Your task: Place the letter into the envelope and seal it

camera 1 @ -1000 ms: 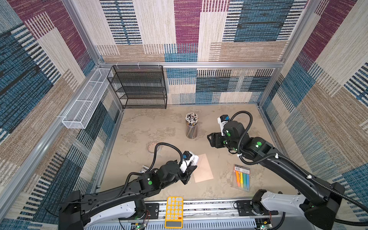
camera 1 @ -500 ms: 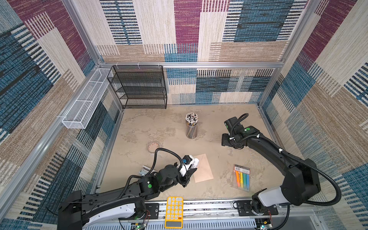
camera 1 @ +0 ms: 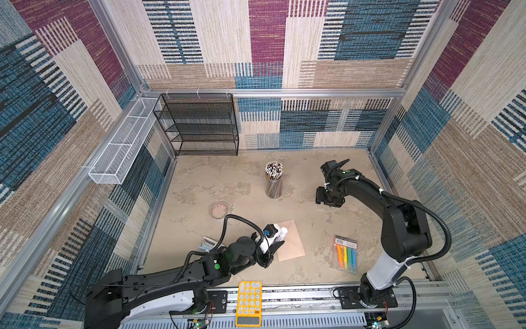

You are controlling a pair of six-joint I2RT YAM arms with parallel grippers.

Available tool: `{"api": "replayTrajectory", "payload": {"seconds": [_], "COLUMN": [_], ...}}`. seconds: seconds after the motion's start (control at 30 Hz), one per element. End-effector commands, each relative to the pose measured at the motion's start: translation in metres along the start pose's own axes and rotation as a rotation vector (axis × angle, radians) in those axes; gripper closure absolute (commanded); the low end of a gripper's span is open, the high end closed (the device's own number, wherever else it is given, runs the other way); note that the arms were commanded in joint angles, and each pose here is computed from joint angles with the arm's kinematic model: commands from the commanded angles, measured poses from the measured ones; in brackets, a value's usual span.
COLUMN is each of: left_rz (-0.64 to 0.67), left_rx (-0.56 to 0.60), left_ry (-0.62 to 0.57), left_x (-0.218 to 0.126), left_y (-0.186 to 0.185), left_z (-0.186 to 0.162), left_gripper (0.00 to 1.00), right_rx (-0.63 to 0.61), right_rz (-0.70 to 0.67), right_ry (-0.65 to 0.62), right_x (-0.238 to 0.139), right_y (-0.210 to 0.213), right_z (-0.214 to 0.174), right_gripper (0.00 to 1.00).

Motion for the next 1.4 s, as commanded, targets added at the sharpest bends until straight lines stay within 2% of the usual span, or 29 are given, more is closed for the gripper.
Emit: {"api": "replayTrajectory", "payload": {"seconds": [0.0, 0.43, 0.63, 1.37], "left_rz": [-0.008, -0.009, -0.012, -0.015], "left_rx": [0.008, 0.011, 0.009, 0.006], "left_ry": [-0.049, -0.041, -0.042, -0.032], "left_x": [-0.003, 0.0, 0.001, 0.002], "left_y": [-0.001, -0.002, -0.002, -0.003], "left_z": [0.01, 0.005, 0.005, 0.0], "left_gripper": [1.0, 1.0, 1.0, 1.0], "right_rx": [-0.011, -0.025, -0.021, -0.023], "right_rz": [-0.001, -0.033, -0.033, -0.091], "right_ry": [0.034, 0.103, 0.096, 0.115], "right_x": [0.007, 0.028, 0.029, 0.041], "right_y": [0.002, -0.001, 0.001, -0.002], "right_z": [0.003, 0.0, 0.005, 0.012], "right_gripper": [0.42, 0.49, 0.54, 0.59]}}
Point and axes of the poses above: each gripper's point midway between its finger pads, its own x axis out along the fingers, its own y axis along the line the jaws close on, z = x × y, the point moved 2 cm from there along -x, back along the fingers, and after that the axes turned 9 degrees about x, right-handed, at the moved point
